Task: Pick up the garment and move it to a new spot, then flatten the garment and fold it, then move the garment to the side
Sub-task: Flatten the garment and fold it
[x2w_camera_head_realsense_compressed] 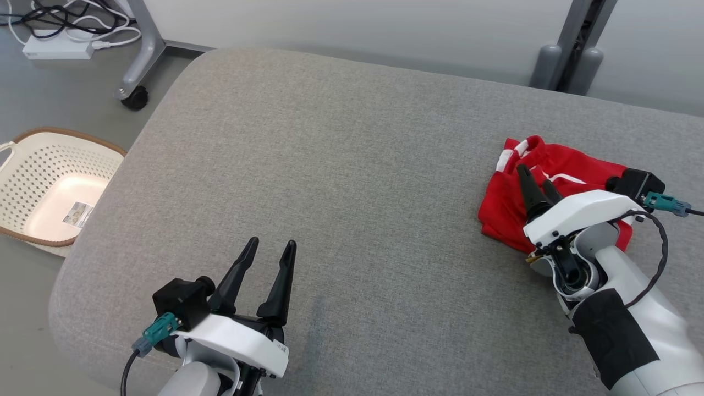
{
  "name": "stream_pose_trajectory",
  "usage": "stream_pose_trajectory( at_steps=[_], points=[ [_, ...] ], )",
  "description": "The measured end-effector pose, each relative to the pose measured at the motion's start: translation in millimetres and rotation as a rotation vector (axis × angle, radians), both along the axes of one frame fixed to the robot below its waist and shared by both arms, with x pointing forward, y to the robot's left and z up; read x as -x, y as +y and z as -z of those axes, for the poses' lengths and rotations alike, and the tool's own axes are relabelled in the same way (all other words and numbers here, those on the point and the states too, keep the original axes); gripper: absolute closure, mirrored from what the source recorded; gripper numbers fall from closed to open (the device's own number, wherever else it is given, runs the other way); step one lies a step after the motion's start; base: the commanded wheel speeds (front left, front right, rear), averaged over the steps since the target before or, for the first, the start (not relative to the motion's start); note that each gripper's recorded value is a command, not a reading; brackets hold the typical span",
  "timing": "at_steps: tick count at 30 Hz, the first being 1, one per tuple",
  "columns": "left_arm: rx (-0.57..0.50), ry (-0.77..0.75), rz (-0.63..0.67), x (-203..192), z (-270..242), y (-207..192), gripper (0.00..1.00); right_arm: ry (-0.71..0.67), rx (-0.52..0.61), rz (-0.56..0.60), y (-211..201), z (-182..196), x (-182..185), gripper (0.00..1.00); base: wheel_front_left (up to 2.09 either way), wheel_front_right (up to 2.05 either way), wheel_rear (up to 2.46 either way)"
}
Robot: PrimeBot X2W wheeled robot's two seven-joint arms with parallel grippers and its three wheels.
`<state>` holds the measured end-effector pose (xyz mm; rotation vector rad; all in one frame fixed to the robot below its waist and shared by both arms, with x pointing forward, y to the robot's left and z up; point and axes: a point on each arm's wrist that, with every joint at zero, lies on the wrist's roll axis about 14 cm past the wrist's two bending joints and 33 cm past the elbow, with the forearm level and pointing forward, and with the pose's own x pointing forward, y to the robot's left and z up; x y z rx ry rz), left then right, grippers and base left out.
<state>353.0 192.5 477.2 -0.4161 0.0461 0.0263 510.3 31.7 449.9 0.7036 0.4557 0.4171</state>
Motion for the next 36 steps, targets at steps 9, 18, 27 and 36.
stream_pose_trajectory(
  at_steps=[9,18,27,36],
  points=[
    [0.0,-0.018,0.059,-5,-4,-17,0.0,-0.121,-0.045,0.021,-18,-41,2,0.0,0.0,0.0,0.0],
    [0.006,-0.052,0.137,-8,-15,-42,0.0,-0.237,0.113,0.145,-108,-46,14,0.0,0.0,0.0,0.0],
    [0.009,-0.055,0.169,-13,-17,-53,0.0,-0.14,0.268,0.172,-140,5,33,0.0,0.0,0.0,0.0],
    [0.008,-0.026,0.154,-13,-7,-48,0.0,-0.038,0.225,0.186,-128,27,28,0.0,0.0,0.0,0.0]
  ],
)
